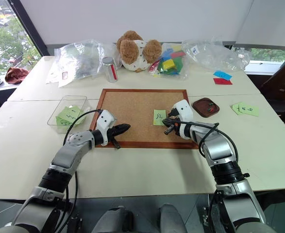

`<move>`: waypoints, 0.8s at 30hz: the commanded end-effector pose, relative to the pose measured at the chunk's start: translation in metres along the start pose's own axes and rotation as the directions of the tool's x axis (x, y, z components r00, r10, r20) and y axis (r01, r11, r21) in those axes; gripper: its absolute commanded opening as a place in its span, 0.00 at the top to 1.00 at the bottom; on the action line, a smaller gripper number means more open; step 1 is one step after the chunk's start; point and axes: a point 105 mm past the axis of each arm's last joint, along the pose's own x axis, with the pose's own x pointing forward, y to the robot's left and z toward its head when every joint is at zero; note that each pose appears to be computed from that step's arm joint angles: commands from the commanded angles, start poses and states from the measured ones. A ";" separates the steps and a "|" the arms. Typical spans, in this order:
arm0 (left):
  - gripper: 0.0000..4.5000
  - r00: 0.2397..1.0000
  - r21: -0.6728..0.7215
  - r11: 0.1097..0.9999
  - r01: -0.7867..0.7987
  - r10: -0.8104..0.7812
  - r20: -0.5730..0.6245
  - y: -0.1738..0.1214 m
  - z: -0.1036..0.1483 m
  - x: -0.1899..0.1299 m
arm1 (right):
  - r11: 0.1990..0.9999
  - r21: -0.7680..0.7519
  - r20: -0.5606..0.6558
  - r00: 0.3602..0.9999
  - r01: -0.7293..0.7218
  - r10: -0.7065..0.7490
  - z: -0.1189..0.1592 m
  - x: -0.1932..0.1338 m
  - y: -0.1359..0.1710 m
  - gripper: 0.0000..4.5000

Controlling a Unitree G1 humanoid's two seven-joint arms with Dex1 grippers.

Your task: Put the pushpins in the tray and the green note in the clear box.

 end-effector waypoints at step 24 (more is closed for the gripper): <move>1.00 0.994 -0.040 0.999 0.003 -0.007 -0.105 -0.006 -0.032 -0.003 | 0.880 0.051 0.084 0.876 0.473 -0.476 0.051 -0.060 -0.149 0.99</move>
